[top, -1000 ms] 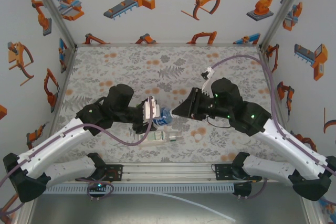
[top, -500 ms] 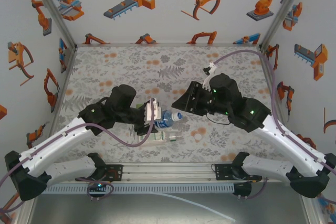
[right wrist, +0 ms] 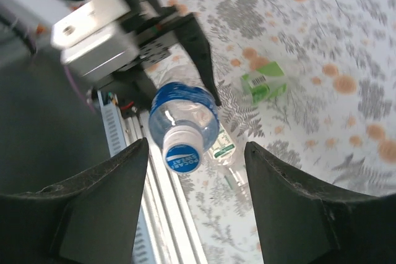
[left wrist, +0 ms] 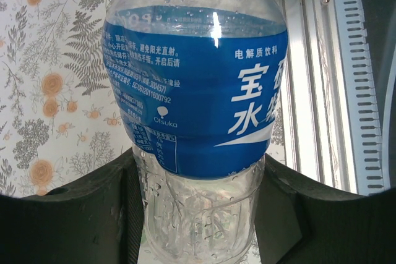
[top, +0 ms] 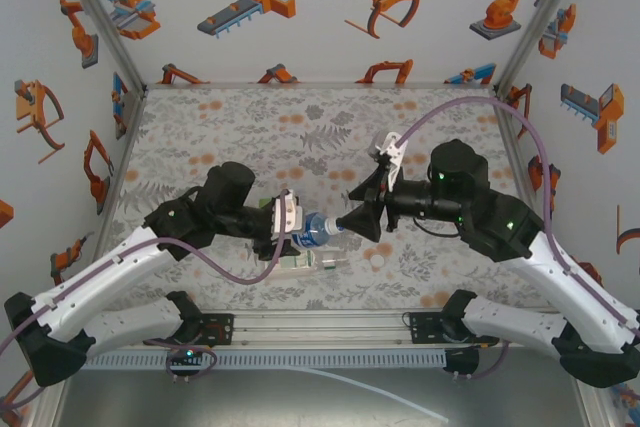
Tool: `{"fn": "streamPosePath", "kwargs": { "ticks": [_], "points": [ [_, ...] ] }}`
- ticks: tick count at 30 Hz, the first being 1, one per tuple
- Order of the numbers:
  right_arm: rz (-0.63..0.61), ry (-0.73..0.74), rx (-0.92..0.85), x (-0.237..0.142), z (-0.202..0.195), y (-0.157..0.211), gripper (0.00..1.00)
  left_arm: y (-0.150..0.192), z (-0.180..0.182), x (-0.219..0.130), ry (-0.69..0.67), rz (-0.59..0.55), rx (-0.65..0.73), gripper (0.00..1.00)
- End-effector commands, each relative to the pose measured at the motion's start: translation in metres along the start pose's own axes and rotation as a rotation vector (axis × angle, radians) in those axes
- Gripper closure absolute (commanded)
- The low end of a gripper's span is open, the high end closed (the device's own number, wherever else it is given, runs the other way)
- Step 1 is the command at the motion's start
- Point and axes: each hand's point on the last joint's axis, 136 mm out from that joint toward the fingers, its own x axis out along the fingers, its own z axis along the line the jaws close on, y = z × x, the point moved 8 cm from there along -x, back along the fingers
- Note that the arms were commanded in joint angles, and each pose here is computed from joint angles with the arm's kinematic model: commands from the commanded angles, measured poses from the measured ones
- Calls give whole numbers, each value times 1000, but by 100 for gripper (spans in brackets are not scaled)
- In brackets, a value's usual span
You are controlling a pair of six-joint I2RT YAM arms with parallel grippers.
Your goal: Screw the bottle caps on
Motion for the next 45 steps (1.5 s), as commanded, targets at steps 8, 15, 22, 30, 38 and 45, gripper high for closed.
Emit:
{"fn": "streamPosePath", "kwargs": {
  "ticks": [8, 15, 22, 30, 38, 45],
  "points": [
    [-7, -262, -407, 8, 18, 8, 42, -9, -8, -8, 47, -56, 20, 100],
    [14, -255, -397, 14, 14, 18, 51, -9, -8, -9, 43, -56, 21, 100],
    [17, -264, -394, 15, 15, 22, 57, -9, -8, -9, 43, -56, 22, 100],
    [6, -274, -388, 18, 15, 21, 64, -10, -7, -8, 43, -54, 18, 100],
    [28, -94, 11, 31, -3, 23, 100, -9, -6, -6, 38, -52, 11, 100],
    [-25, 267, 872, 37, -38, 30, 100, -9, 1, -3, 1, -35, 5, 100]
  ]
}}
